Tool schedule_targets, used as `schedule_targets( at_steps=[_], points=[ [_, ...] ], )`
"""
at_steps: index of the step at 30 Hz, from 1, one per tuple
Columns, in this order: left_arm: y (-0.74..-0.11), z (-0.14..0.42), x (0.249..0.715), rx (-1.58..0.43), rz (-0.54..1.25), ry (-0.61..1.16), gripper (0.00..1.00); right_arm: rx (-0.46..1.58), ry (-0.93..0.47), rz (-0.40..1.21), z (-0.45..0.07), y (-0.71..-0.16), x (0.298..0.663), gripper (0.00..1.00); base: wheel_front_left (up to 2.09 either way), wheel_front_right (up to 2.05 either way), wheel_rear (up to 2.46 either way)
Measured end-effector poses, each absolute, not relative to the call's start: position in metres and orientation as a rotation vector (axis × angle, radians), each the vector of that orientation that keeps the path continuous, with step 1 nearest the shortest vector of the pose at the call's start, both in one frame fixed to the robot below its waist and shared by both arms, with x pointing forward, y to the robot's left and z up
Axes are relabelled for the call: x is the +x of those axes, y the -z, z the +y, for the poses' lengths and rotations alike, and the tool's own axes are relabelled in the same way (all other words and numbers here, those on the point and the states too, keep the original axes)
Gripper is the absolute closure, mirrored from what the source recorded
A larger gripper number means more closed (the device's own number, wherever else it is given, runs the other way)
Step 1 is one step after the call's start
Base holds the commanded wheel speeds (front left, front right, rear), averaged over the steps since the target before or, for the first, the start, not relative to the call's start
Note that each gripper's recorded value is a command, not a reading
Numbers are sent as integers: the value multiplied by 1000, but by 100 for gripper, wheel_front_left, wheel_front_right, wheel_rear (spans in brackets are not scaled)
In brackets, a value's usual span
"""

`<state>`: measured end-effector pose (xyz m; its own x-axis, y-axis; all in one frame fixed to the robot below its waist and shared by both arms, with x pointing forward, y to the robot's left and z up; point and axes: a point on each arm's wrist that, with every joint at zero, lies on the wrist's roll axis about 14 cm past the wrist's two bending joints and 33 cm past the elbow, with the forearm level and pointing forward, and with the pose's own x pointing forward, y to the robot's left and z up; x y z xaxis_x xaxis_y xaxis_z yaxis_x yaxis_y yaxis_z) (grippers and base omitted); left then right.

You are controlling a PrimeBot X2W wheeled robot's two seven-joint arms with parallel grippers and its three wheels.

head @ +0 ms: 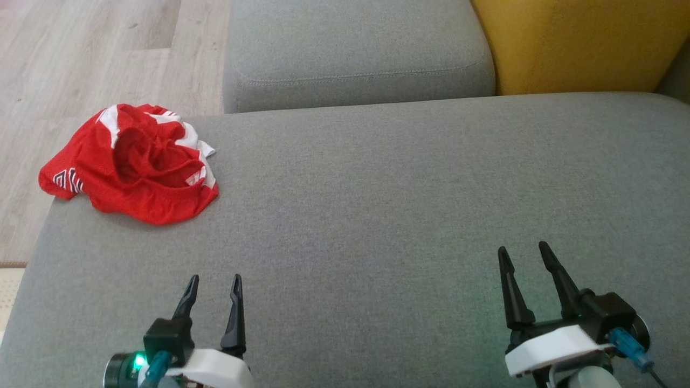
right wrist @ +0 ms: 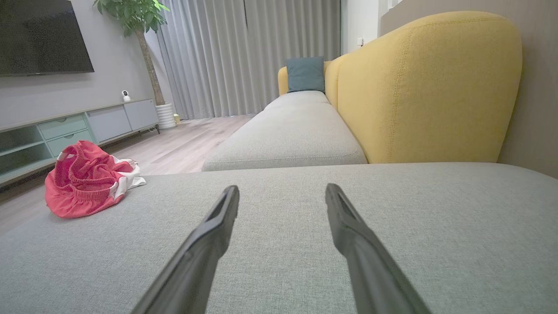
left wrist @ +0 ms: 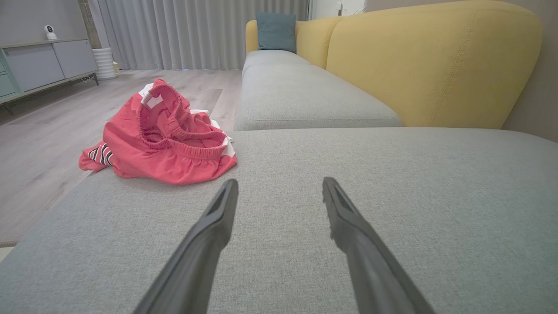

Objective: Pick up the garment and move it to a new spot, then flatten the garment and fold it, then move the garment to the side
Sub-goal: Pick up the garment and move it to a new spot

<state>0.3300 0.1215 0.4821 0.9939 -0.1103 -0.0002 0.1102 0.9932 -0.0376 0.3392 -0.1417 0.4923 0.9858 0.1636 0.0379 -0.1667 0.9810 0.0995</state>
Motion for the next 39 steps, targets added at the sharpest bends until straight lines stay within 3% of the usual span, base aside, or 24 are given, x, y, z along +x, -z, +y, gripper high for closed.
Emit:
schedule_targets(
  at_steps=[21, 39],
  points=[
    [-481, 136, 323, -41, 2, 62, 0, 100, -200, -27, -132, -493, 346, 0, 0, 0, 0],
    [-485, 225, 263, -49, -33, -258, 0, 118, -546, -2, -17, -495, 363, 0, 0, 0, 0]
  ],
)
